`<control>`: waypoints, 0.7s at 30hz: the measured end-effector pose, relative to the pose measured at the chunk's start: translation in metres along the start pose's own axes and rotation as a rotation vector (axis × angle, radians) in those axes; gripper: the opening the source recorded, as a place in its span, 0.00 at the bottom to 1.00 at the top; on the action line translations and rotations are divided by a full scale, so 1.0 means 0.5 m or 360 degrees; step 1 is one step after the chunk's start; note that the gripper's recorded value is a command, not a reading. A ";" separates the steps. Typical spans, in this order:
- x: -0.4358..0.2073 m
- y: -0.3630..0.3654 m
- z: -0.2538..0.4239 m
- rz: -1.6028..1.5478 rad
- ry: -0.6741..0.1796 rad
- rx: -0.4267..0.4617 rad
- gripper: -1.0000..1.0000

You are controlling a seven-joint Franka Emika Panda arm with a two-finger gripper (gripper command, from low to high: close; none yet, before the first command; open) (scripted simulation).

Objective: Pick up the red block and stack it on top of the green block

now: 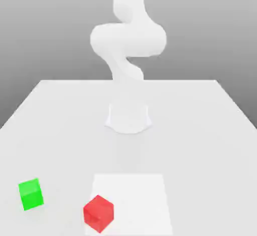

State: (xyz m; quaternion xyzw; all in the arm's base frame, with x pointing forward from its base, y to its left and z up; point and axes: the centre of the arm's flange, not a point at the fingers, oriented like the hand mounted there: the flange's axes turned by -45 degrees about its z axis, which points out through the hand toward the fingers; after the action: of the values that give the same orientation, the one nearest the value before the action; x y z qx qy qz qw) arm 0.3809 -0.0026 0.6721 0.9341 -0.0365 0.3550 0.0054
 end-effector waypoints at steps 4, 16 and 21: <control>-0.020 0.015 0.169 0.0130 -0.0190 -0.0093 0.50; -0.228 0.096 0.596 0.0537 -0.0727 -0.0289 0.50; -0.366 0.130 0.726 0.0731 -0.0947 -0.0339 0.50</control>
State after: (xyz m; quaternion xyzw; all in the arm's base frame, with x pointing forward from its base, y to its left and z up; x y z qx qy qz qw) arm 0.4804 -0.0687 0.2778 0.9579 -0.2814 0.0548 0.0118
